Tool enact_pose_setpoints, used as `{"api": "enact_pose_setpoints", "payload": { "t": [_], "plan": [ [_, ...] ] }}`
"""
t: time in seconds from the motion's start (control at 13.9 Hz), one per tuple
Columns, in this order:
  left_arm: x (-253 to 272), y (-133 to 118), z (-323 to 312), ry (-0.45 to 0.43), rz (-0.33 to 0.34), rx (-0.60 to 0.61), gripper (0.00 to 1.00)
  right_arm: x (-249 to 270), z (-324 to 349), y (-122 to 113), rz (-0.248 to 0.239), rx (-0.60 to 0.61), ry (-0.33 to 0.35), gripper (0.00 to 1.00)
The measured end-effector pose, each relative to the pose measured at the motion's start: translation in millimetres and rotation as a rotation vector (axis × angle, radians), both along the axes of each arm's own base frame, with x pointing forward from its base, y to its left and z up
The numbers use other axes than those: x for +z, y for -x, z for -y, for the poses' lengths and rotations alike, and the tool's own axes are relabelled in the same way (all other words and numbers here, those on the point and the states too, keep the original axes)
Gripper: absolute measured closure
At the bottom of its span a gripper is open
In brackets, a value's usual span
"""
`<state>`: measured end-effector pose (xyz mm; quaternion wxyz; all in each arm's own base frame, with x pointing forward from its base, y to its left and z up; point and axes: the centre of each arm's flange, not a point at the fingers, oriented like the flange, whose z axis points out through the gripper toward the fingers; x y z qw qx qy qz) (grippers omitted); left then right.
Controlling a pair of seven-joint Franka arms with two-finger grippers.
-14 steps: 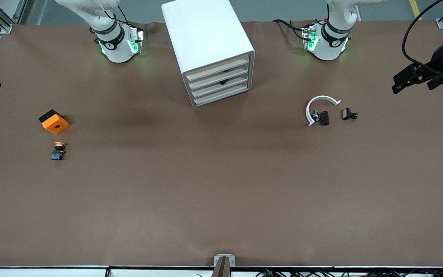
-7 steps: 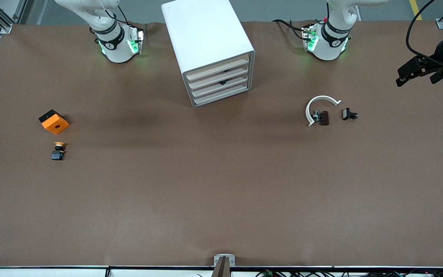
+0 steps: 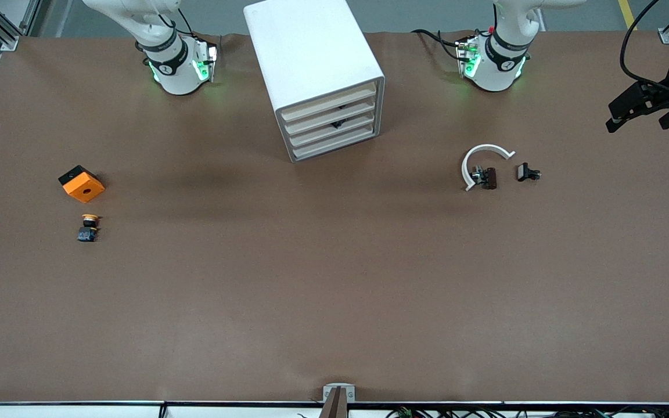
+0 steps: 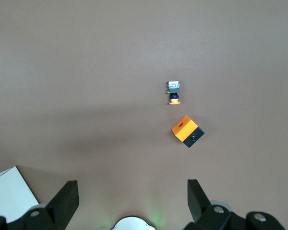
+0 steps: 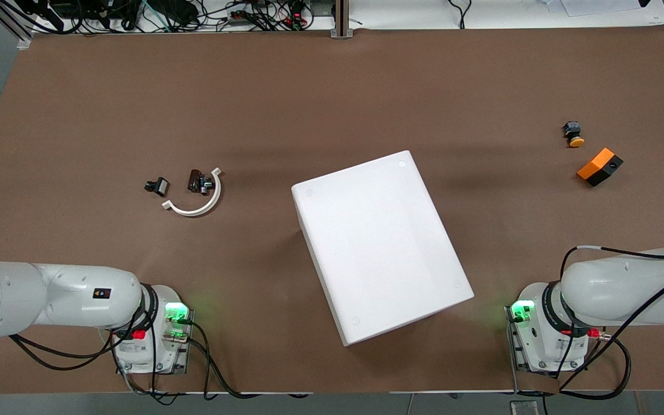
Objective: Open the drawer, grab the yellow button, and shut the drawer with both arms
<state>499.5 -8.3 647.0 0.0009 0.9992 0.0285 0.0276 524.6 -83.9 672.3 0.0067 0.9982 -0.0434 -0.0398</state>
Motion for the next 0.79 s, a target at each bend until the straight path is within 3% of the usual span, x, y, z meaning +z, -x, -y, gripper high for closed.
{"api": "enact_pose_setpoints", "payload": {
  "t": [0.79],
  "plan": [
    [2.6,0.1,5.9,0.0,0.005,-0.012,0.0,-3.7,3.8,0.9,-0.006,-0.007,-0.001,0.0]
  ]
}}
